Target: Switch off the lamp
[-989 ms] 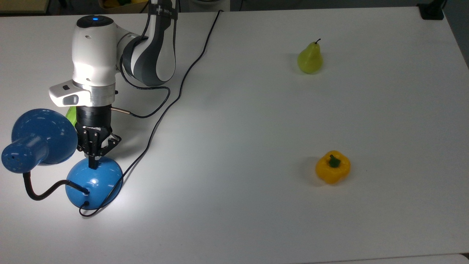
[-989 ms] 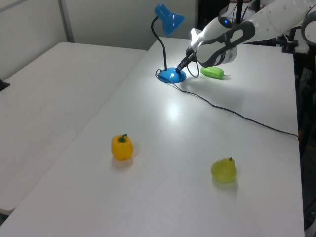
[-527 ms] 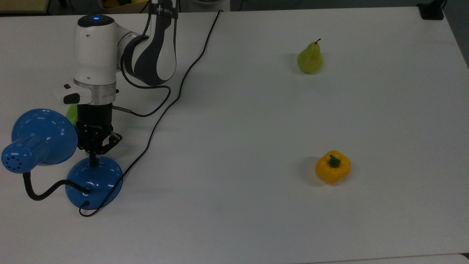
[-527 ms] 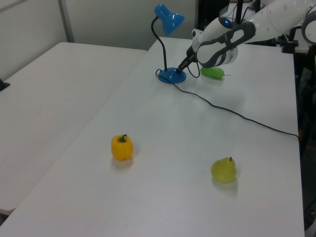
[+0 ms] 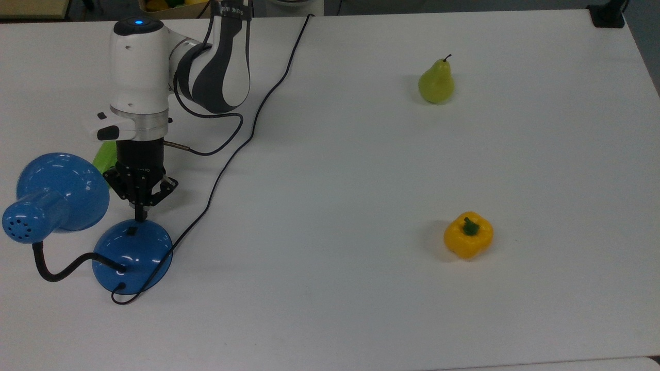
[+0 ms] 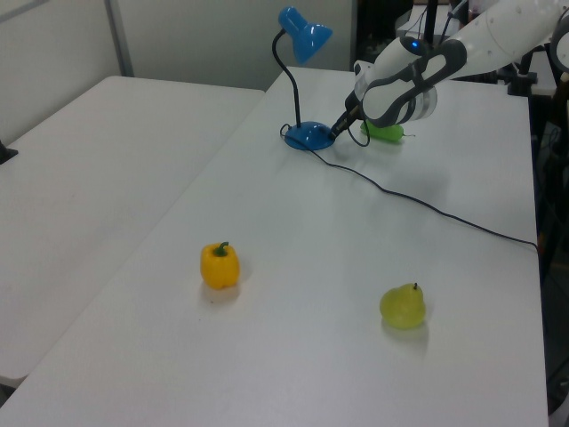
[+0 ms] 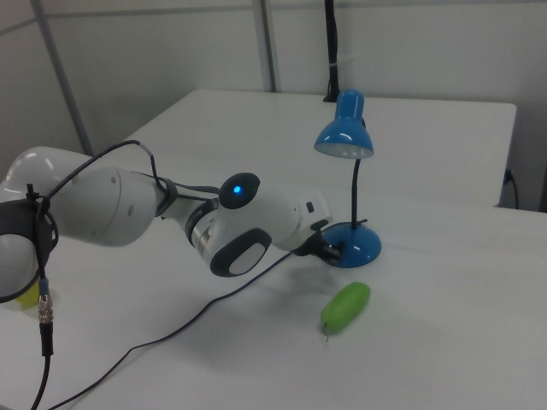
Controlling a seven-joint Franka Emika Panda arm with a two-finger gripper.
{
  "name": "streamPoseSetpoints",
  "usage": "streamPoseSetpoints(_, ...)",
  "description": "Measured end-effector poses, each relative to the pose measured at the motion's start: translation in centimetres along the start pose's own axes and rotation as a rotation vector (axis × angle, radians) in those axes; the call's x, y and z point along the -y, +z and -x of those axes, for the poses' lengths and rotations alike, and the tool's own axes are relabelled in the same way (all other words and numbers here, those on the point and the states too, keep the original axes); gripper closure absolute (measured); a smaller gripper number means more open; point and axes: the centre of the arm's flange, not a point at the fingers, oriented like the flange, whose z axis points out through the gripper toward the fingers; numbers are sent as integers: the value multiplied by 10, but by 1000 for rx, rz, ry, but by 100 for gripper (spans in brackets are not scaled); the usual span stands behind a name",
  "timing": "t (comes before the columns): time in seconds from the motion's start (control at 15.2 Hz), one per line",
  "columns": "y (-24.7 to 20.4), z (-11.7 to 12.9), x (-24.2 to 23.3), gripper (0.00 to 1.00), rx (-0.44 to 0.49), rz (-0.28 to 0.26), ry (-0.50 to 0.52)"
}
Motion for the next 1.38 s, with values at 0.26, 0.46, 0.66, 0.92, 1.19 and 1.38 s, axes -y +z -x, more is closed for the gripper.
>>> streamPoseSetpoints(0.26,-24,12,3,99,54,-33,11)
streamPoseSetpoints(0.46,-60,9,16,81,190,-144,12)
streamPoseSetpoints(0.66,-122,-1,5,43,359,-230,-36)
streamPoseSetpoints(0.92,-185,-3,-27,4,469,-265,7)
streamPoseSetpoints(1.19,-266,0,-75,0,600,-232,183)
streamPoseSetpoints(1.38,-317,-8,-91,0,674,-164,311)
